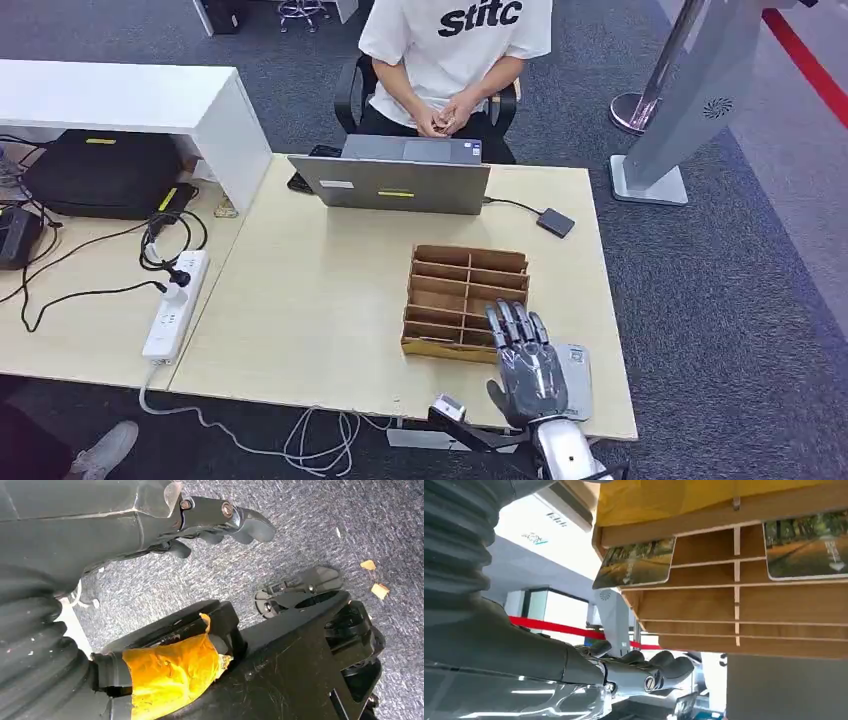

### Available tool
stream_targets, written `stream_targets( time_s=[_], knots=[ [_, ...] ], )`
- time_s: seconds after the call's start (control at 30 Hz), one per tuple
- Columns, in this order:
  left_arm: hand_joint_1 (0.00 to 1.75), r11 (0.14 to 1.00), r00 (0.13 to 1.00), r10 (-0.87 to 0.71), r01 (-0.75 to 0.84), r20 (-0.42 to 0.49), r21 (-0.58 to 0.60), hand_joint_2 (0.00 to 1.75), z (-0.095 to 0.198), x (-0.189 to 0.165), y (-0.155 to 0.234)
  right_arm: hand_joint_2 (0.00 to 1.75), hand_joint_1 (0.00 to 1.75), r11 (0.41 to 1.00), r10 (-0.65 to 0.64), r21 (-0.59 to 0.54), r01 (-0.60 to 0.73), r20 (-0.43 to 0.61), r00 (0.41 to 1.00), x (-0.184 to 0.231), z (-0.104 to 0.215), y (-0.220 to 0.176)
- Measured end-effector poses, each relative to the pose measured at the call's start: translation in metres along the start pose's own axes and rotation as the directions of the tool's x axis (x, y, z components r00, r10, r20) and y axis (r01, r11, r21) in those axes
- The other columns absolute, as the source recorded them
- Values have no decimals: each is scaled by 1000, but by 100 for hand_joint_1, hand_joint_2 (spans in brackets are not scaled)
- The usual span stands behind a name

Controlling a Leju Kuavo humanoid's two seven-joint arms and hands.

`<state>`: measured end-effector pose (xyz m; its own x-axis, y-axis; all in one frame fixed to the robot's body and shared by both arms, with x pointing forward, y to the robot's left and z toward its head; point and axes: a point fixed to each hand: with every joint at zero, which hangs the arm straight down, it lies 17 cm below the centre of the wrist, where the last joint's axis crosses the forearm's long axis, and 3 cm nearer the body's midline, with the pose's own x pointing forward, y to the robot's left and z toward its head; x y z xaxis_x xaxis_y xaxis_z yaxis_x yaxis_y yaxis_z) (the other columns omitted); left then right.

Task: Pass the card to the sensor for recognition and then transmit it.

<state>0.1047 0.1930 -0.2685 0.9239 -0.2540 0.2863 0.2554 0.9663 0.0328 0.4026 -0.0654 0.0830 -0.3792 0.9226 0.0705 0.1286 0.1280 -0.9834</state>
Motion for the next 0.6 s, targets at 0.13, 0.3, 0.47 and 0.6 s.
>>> stream_targets(
  time_s=[0.13,0.3,0.47,0.6],
  knots=[
    [0,1000,1000,0,0,0,0,175,0,0,0,175,0,1000,2,13,-2,-10,1000,-2,1,4],
    [0,1000,1000,0,0,0,0,175,0,0,0,175,79,999,10,33,-8,-42,999,-8,0,9],
    [0,1000,1000,0,0,2,0,175,0,0,0,175,127,999,13,38,-12,-38,999,-7,0,11],
    [0,1000,1000,3,-3,4,1,175,0,1,0,175,131,999,13,40,-12,-20,1000,-4,0,12]
  ],
)
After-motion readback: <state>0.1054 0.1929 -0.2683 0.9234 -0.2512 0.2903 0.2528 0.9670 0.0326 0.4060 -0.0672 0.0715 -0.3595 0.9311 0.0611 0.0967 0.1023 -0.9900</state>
